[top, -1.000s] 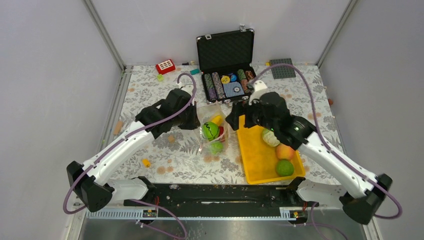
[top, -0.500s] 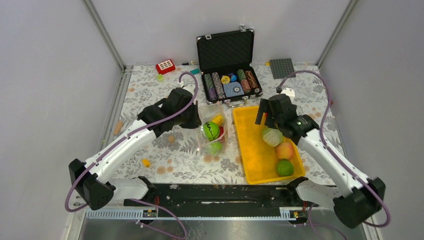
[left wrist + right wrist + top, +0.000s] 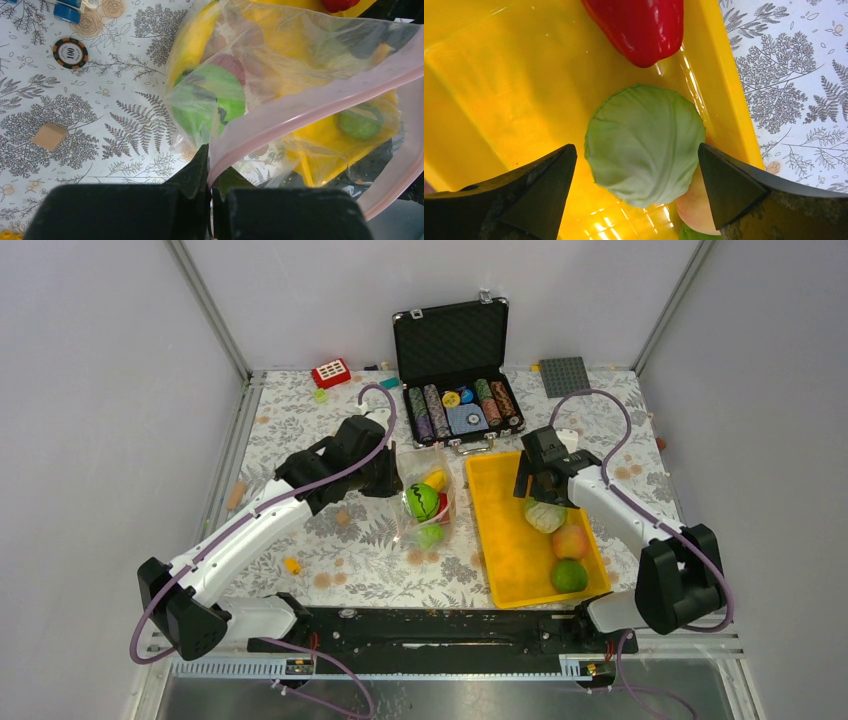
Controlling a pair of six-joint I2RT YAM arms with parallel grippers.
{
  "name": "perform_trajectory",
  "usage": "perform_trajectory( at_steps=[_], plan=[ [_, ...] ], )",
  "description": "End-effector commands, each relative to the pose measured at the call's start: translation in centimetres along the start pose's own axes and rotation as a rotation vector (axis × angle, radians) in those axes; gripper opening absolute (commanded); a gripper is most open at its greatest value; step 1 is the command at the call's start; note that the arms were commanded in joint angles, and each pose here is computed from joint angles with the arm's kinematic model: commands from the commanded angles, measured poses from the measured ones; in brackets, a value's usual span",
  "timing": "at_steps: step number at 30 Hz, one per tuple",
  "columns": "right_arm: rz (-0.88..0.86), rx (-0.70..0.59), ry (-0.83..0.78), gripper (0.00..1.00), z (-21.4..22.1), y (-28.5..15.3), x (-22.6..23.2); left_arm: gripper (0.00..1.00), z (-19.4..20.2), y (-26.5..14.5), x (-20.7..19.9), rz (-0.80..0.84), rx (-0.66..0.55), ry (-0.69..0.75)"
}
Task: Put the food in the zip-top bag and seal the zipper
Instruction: Pick up the fake vegetable from the bin.
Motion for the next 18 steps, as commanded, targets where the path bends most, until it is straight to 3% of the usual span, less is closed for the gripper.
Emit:
perform_trajectory(
  at_steps=[1,12,18],
  plan=[
    [0.08,-0.014,0.023,1.0,-0.6,0.7,-1.0,0.0,-2.4,-0.6,-0.9,0.042,-0.071,0.014],
    [0.117,0.075,0.004,0.99,1.1,3.6,-0.6,0.0,-2.2,-0.5,-0.9,0.041,-0.066,0.016],
    [0.103,0.056,-0.001,0.87,0.7,3.5,-0.4,0.0,-2.3,-0.4,-0.9,0.04,-0.067,0.015]
  ],
)
Point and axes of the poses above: each gripper's point midway between its finger pads, its own y axis out along the fingers, its own x axis along the line the jaws close on, z = x × y, the point moved 1 cm from there along -y, back along the fingers, and after that the axes turned 10 degrees about y, right-handed, at the moved point
